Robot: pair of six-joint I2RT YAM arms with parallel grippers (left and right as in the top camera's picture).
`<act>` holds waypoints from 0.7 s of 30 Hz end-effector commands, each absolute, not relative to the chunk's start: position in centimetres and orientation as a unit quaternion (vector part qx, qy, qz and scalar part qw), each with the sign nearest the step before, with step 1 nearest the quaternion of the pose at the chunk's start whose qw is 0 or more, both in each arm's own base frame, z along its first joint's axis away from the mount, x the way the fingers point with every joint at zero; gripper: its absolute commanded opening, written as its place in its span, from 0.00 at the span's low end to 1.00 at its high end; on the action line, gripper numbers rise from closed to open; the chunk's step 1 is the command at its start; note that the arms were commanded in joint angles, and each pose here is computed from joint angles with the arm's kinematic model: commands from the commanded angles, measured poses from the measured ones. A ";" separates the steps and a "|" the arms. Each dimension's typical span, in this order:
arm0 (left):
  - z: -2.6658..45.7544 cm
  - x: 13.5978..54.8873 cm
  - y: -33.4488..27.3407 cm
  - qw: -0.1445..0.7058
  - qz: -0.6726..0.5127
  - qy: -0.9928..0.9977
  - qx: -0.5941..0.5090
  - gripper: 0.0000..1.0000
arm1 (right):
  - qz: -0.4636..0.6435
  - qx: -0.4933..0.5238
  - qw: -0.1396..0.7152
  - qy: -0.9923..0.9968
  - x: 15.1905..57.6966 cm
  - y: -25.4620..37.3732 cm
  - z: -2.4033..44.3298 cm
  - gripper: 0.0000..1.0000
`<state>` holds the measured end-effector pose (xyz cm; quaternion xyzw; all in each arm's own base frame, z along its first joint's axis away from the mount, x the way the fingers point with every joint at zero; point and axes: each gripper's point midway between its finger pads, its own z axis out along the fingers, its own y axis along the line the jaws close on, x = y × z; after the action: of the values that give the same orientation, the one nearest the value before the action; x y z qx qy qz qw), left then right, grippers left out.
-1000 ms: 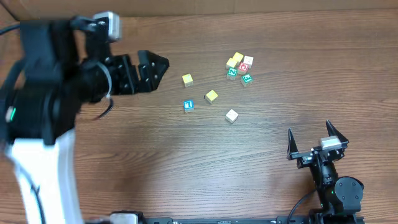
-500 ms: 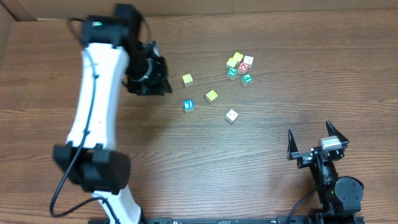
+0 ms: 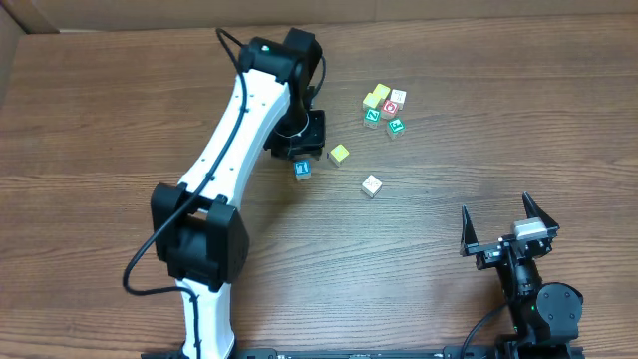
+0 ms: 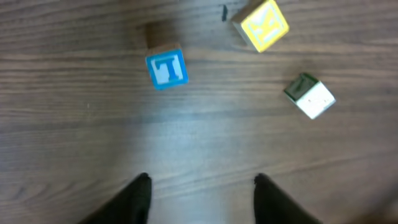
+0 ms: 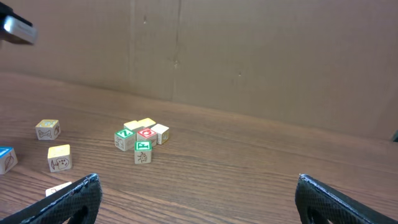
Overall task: Flip 3 blocks
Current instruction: 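Move the left gripper over the blue-lettered block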
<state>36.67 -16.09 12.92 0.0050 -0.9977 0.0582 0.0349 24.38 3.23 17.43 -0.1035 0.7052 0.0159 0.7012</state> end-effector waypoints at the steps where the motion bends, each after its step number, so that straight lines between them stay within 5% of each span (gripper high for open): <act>1: 10.4 37.1 -15.9 0.054 0.035 -0.998 0.009 0.50 | 0.015 -0.105 0.702 0.705 24.4 3.2 17.2 1.00; 10: 5.2 37.5 -15.9 0.097 0.014 -0.995 0.012 0.51 | 0.015 -0.105 0.701 0.705 24.4 3.2 17.2 1.00; 17: 3.6 38.5 -14.3 0.091 -0.016 -0.995 0.038 0.61 | 0.015 -0.105 0.701 0.705 24.4 3.2 17.2 1.00; 21: 3.5 38.5 -14.0 0.091 -0.020 -0.994 0.053 0.56 | 0.015 -0.105 0.702 0.705 24.4 3.2 17.2 1.00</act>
<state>38.31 -14.93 3.74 0.0316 -0.9950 -0.0039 0.0942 24.39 3.23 17.43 -0.1035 0.7052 0.0156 0.7012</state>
